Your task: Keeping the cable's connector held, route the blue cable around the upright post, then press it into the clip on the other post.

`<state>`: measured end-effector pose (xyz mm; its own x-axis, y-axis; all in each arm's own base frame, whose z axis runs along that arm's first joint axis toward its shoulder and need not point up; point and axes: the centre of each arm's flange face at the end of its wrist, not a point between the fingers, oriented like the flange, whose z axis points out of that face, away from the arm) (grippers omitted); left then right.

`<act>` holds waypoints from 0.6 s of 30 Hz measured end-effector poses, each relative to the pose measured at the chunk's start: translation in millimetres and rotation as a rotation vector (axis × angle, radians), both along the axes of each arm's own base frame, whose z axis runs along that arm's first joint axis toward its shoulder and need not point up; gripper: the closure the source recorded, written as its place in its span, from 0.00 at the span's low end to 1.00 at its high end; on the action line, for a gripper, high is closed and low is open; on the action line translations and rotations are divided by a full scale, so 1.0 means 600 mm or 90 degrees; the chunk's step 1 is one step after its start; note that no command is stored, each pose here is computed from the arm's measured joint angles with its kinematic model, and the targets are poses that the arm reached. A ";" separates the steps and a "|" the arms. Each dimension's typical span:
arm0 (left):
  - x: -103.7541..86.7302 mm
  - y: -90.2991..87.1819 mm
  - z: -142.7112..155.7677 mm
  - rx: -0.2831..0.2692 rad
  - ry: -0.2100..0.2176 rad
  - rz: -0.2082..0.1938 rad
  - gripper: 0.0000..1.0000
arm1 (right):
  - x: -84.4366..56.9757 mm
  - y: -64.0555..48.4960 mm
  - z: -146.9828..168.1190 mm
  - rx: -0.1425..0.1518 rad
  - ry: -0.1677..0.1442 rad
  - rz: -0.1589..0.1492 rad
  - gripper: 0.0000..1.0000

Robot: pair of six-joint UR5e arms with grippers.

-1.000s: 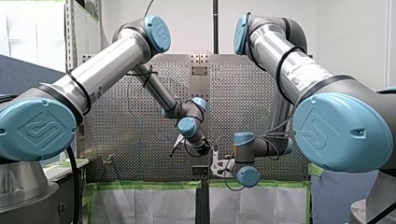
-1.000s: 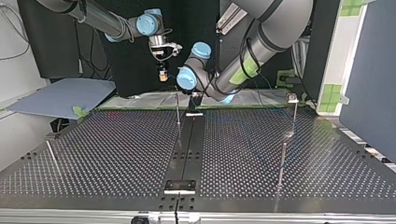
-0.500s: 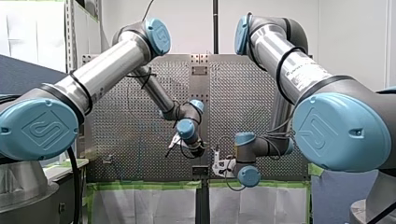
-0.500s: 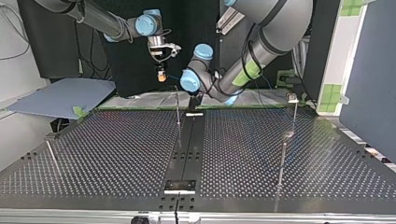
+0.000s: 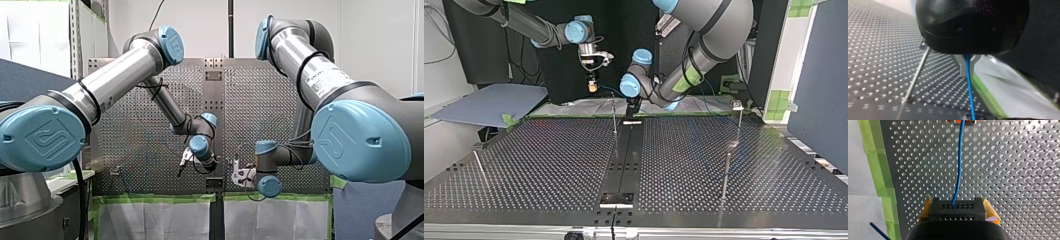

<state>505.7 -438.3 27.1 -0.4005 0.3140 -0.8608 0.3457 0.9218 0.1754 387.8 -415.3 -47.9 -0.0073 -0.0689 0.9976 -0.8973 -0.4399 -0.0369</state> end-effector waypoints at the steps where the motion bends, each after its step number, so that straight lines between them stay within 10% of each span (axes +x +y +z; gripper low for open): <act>1: 0.003 -0.001 0.000 -0.007 -0.006 0.004 1.00 | -0.001 -0.004 0.001 0.000 0.001 -0.001 1.00; 18: 0.036 -0.014 0.006 -0.130 -0.061 0.017 1.00 | -0.028 -0.059 0.005 0.027 0.037 -0.032 1.00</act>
<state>527.5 -446.6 30.9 -0.3203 0.1202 -0.9397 0.3110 0.9503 0.0155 371.1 -450.5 -44.8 0.0464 -0.1120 0.9926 -0.9192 -0.3938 -0.0015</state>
